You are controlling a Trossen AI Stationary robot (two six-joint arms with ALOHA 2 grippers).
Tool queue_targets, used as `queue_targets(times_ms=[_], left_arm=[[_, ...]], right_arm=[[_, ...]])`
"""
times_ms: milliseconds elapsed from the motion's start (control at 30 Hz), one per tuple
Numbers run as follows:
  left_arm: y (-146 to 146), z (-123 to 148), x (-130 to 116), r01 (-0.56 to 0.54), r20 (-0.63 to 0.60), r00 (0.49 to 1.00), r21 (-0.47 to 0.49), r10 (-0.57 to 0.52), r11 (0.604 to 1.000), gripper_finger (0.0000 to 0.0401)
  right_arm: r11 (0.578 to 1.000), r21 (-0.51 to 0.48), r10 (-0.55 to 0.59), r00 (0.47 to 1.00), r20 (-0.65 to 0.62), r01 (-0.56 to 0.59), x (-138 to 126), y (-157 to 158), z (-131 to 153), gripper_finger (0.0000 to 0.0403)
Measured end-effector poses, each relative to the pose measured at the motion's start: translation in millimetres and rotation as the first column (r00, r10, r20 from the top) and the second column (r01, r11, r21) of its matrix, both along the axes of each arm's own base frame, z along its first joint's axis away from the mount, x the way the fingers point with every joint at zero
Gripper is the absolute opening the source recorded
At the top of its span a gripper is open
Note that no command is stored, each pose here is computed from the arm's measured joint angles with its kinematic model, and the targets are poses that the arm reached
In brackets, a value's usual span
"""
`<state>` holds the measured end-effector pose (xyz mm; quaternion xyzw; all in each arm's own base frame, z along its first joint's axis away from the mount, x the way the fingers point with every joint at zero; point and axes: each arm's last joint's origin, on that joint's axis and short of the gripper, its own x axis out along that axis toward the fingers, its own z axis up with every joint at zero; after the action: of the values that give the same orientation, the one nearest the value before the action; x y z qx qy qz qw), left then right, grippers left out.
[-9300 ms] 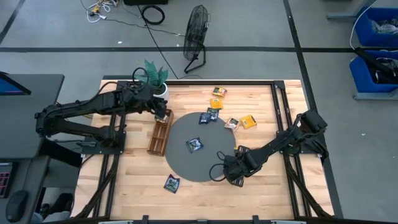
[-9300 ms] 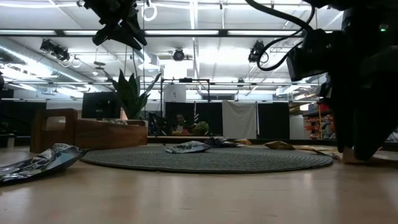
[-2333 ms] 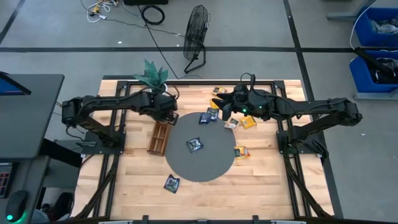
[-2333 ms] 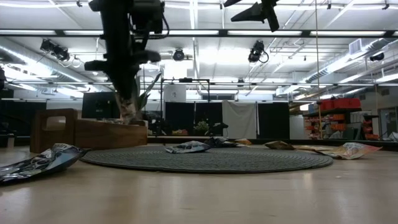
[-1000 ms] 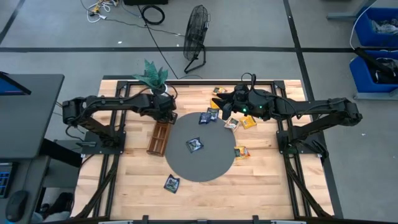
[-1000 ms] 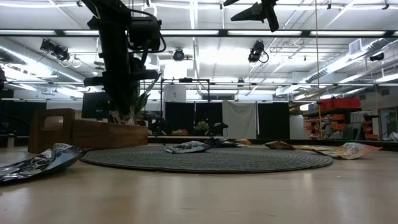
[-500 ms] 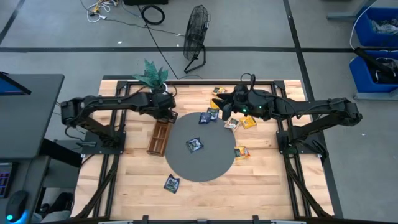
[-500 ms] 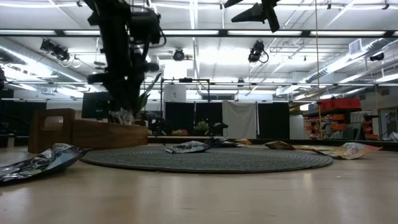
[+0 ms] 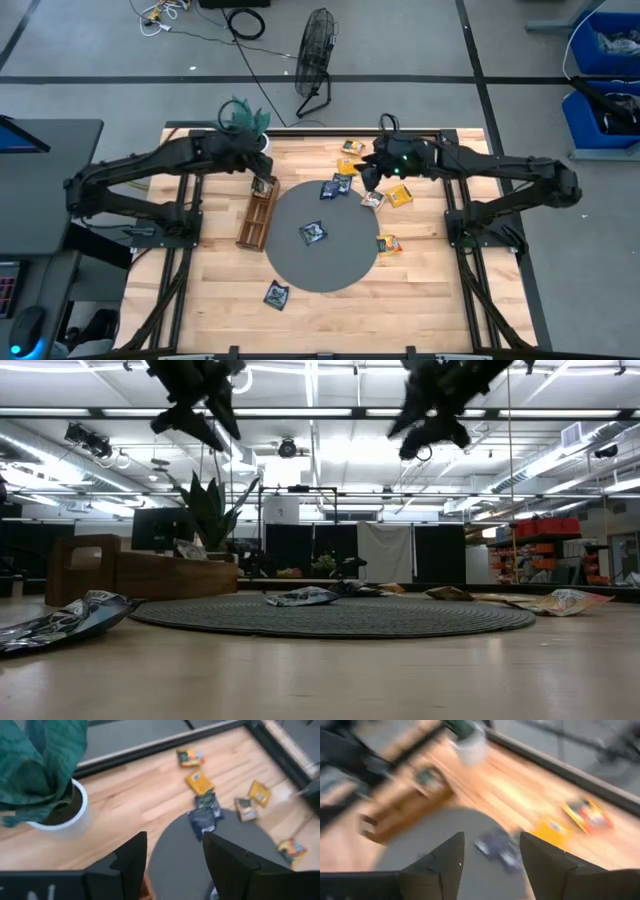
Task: Pick & Place Tea
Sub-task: Put the brown tea bag into the top section of the wooden organizer
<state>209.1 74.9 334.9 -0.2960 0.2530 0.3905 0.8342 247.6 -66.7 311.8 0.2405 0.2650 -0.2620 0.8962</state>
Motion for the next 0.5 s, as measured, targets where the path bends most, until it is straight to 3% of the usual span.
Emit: queue_targets(times_ms=[133,267,400,500], left_arm=[[-1.2,4.3,-3.9,0.01,0.016,1.0,0.017,-0.01,1.0,0.0196],[-1.2,3.9,-3.6,0.038,-0.01,0.999,0.04,-0.038,0.998,0.0195],[-0.6,2.3,-2.1,0.046,-0.024,0.999,0.044,-0.045,0.998,0.0195],[-0.7,2.4,-2.2,0.061,-0.035,0.998,0.056,-0.059,0.997,0.0195]], right_arm=[[0.997,0.053,-0.042,0.983,-0.178,0.052,-9.1,-13.5,-17.7,0.0197],[0.998,0.058,0.022,0.954,-0.3,-0.005,-3.2,-10.7,-33.6,0.0197],[0.994,0.052,0.11,0.887,-0.449,-0.097,6.6,2.6,-54.1,0.0197],[0.992,0.022,0.115,0.835,-0.538,-0.123,14.6,10.8,-69.0,0.0197]])
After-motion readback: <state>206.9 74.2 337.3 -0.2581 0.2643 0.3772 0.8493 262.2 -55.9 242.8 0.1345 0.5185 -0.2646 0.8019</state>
